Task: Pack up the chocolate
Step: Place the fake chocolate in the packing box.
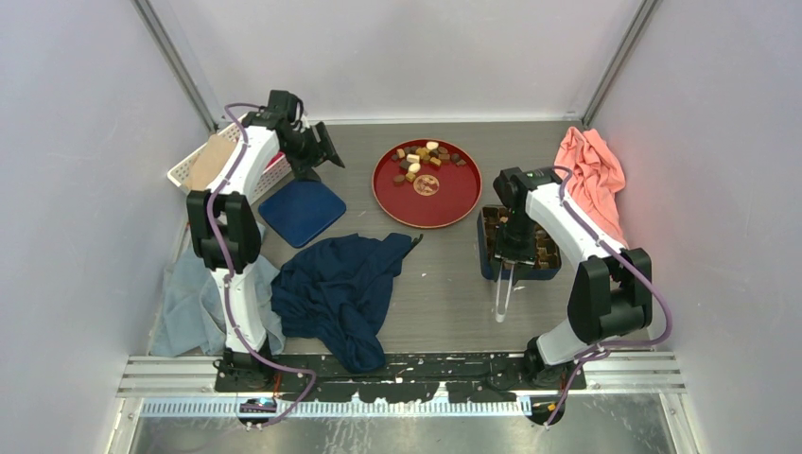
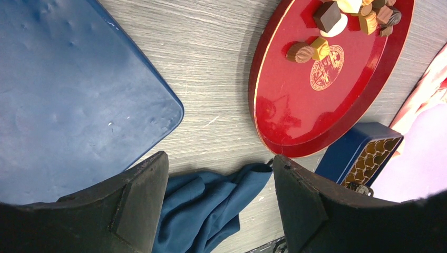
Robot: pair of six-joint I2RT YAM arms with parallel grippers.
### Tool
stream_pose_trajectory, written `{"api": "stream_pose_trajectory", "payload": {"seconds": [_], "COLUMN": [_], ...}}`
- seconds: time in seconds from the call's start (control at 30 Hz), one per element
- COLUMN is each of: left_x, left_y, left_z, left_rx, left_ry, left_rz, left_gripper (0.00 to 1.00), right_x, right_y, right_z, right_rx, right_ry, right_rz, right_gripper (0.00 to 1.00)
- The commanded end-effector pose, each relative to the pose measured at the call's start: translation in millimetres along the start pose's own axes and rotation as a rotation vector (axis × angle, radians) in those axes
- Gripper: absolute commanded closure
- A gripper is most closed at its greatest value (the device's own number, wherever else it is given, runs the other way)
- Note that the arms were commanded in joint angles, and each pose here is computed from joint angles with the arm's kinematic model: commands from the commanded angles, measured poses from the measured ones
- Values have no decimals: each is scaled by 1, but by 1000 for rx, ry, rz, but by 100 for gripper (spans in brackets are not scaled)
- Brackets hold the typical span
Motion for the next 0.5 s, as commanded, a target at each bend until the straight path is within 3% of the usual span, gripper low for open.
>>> {"api": "stream_pose_trajectory", "payload": {"seconds": [0.0,0.27,0.47], "left_x": [-13,-13,-13], "left_y": [8,7,7], "left_z": [-10,-9,-9], "left_rx": [-41,-36,-37], "left_ry": [-50,-51,-51], "left_rz": [20,19,20], "left_gripper": [27,27,27], "right_x": [-3,-6,-6], "right_y": [2,10,11], "right_z": [-1,4,7], "right_rx": [-55,-93,-78], "right_ry": [9,-30,-38], "right_rz": [15,25,22], "right_gripper": [94,90,68]}}
Point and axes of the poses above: each gripper's point midway between its finger pads, its own z axis out along the fingers, its own x axis along the line the jaws close on, y = z × x, the point moved 8 cm from there along -z, back along the fingers, and after that the axes turned 1 degree about z, right-handed, at the moved point
